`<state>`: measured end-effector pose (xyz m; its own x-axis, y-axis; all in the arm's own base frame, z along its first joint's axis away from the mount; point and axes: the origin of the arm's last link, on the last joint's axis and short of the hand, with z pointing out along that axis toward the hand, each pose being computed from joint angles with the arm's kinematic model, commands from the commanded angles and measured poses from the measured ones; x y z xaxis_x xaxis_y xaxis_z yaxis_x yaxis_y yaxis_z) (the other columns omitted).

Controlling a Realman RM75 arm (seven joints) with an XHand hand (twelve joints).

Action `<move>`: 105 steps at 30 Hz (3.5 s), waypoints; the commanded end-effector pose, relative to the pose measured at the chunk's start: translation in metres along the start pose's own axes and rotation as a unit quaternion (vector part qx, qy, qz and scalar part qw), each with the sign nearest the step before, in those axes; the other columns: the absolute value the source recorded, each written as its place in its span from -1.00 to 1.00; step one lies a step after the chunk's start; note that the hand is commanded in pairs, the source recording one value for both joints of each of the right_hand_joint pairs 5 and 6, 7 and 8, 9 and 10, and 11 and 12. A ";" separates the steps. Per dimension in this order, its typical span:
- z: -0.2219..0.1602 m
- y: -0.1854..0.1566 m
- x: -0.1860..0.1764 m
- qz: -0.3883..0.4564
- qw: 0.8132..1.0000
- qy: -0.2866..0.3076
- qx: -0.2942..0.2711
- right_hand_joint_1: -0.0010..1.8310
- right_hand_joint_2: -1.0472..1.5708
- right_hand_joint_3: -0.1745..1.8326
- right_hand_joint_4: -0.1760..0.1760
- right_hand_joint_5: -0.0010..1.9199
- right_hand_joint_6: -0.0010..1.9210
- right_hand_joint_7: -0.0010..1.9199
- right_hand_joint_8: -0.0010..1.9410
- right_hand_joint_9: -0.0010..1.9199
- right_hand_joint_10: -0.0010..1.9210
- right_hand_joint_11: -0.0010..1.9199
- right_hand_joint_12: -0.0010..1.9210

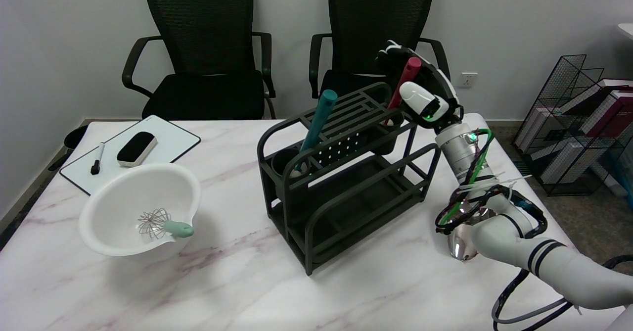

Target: Pick up the pink sponge bottle brush.

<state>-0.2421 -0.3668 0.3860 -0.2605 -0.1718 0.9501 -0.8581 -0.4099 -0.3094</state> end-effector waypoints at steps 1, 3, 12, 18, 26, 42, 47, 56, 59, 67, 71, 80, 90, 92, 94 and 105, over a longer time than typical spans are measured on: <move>0.000 0.005 -0.004 0.002 1.000 -0.002 -0.014 0.26 -0.21 0.39 0.00 -0.18 -0.18 -0.63 -0.63 -0.56 -0.56 -0.64 -0.64; 0.002 0.004 -0.005 0.002 1.000 -0.004 -0.012 0.26 -0.22 0.40 0.00 -0.17 -0.17 -0.61 -0.61 -0.55 -0.55 -0.64 -0.64; 0.009 0.003 -0.008 -0.023 1.000 -0.004 -0.017 0.25 -0.21 0.41 0.00 -0.13 -0.14 -0.52 -0.53 -0.47 -0.47 -0.61 -0.61; 0.010 0.003 -0.008 -0.023 1.000 -0.004 -0.016 0.25 -0.18 0.37 0.00 -0.13 -0.13 -0.22 -0.23 -0.32 -0.32 -0.56 -0.56; 0.013 0.002 -0.008 -0.019 1.000 -0.001 -0.012 0.23 -0.07 0.26 0.00 -0.10 -0.10 0.41 0.39 0.18 0.18 -0.30 -0.30; 0.023 0.001 -0.010 -0.020 1.000 -0.001 -0.011 0.15 0.21 0.16 0.00 0.33 0.33 0.67 0.65 0.65 0.65 0.52 0.52; 0.027 0.000 -0.011 -0.028 1.000 -0.002 -0.009 0.14 0.36 0.11 0.00 0.71 0.71 0.77 0.75 0.72 0.72 0.60 0.60; 0.031 0.001 -0.013 -0.030 0.999 -0.004 -0.013 0.12 0.54 0.05 0.00 1.00 1.00 0.82 0.80 0.75 0.75 0.64 0.64; 0.031 0.001 -0.014 -0.027 1.000 -0.003 -0.012 0.13 0.52 0.05 0.00 1.00 1.00 0.84 0.82 0.77 0.77 0.64 0.64; 0.035 0.000 -0.016 -0.023 1.000 -0.003 -0.010 0.15 0.81 -0.19 0.00 1.00 1.00 1.00 0.98 0.93 0.93 0.78 0.78; 0.040 -0.003 -0.014 -0.024 1.000 0.001 -0.007 0.12 0.90 -0.24 0.00 1.00 1.00 1.00 0.98 0.98 0.98 0.84 0.84; 0.057 -0.014 -0.003 -0.029 0.999 0.022 -0.007 0.14 0.96 -0.33 0.00 1.00 1.00 1.00 0.98 1.00 1.00 1.00 1.00; 0.082 -0.027 -0.009 -0.032 0.999 0.019 -0.009 0.18 0.92 -0.30 0.00 1.00 1.00 1.00 0.98 1.00 1.00 1.00 1.00; 0.088 -0.028 -0.013 -0.041 0.999 0.012 -0.019 0.21 0.89 -0.26 0.00 1.00 1.00 1.00 0.98 1.00 1.00 1.00 1.00; 0.093 -0.029 -0.016 -0.049 0.998 0.008 -0.029 0.22 0.88 -0.24 0.00 1.00 1.00 1.00 0.98 1.00 1.00 1.00 1.00; 0.107 -0.051 -0.029 -0.081 0.993 -0.011 -0.089 0.24 0.87 -0.21 0.00 1.00 1.00 1.00 0.98 1.00 1.00 1.00 1.00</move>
<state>-0.1824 -0.4276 0.3758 -0.2019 -0.1242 0.9715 -0.9007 -0.3660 -0.2340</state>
